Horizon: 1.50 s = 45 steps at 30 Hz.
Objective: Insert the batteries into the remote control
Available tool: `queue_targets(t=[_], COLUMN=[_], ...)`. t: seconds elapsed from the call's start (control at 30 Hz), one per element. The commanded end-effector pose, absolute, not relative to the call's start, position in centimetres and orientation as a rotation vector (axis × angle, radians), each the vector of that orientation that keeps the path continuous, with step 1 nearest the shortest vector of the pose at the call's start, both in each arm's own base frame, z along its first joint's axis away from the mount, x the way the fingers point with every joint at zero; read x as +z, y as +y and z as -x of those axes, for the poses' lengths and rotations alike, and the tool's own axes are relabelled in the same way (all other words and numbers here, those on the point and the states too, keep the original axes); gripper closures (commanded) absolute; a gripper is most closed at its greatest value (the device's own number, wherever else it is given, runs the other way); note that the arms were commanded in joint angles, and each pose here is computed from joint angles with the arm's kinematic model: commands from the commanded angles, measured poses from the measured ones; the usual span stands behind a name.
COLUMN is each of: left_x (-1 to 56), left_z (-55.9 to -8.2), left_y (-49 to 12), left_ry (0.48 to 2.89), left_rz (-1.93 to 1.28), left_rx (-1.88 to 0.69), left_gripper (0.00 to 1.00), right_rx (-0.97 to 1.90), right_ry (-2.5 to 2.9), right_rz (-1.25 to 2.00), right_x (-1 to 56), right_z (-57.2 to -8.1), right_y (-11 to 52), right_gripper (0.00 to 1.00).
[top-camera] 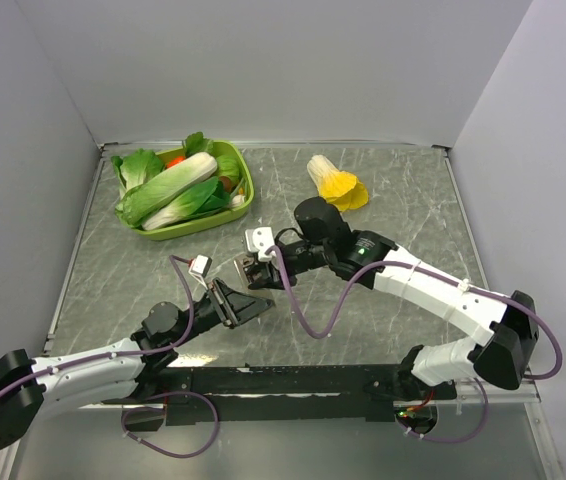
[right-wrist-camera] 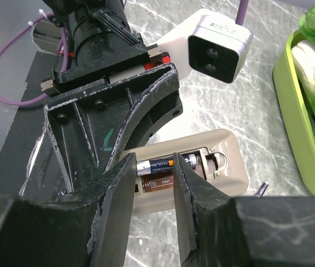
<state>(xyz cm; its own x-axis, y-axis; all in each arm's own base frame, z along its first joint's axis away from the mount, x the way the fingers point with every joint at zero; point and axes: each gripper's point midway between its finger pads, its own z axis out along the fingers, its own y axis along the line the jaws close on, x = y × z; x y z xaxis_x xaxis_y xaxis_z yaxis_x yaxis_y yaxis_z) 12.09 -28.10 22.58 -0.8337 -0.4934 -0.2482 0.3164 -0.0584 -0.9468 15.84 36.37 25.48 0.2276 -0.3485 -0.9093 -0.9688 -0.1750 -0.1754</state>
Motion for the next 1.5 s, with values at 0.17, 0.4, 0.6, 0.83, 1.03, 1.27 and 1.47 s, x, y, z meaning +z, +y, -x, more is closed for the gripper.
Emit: queue_targets(t=[0.17,0.4,0.6,0.83,1.03,1.27,1.47], left_x=[31.2,32.3,31.4,29.3,27.5,26.6,27.1], left_z=[-9.1,-8.4,-8.9,-9.9,-10.3,-10.6,-10.4], left_y=[-27.3,-26.6,-26.6,-27.1,-27.5,-27.6,-27.3], left_ry=[1.351,1.286,1.319,1.397,1.458,1.49,1.471], left_rz=[-0.045,-0.079,-0.04,0.04,0.079,0.108,0.122], left_rx=[-2.112,-2.121,-2.103,-2.092,-2.079,-2.07,-2.096], left_gripper=[0.99,0.99,0.99,0.99,0.99,0.99,0.99], right_rx=[0.869,0.892,0.962,1.069,1.157,1.174,1.129], right_ry=[1.312,1.334,1.301,1.166,1.058,1.038,1.092], right_rz=[1.694,1.68,1.649,1.587,1.539,1.535,1.563], right_x=[21.4,19.8,21.3,27.3,31.3,32.5,29.8], right_z=[-17.6,-17.7,-16.9,-15.6,-14.0,-13.4,-13.9], right_y=[37.4,37.7,38.1,39.0,39.4,39.0,38.7], right_gripper=[0.68,0.72,0.72,0.62,0.5,0.49,0.49])
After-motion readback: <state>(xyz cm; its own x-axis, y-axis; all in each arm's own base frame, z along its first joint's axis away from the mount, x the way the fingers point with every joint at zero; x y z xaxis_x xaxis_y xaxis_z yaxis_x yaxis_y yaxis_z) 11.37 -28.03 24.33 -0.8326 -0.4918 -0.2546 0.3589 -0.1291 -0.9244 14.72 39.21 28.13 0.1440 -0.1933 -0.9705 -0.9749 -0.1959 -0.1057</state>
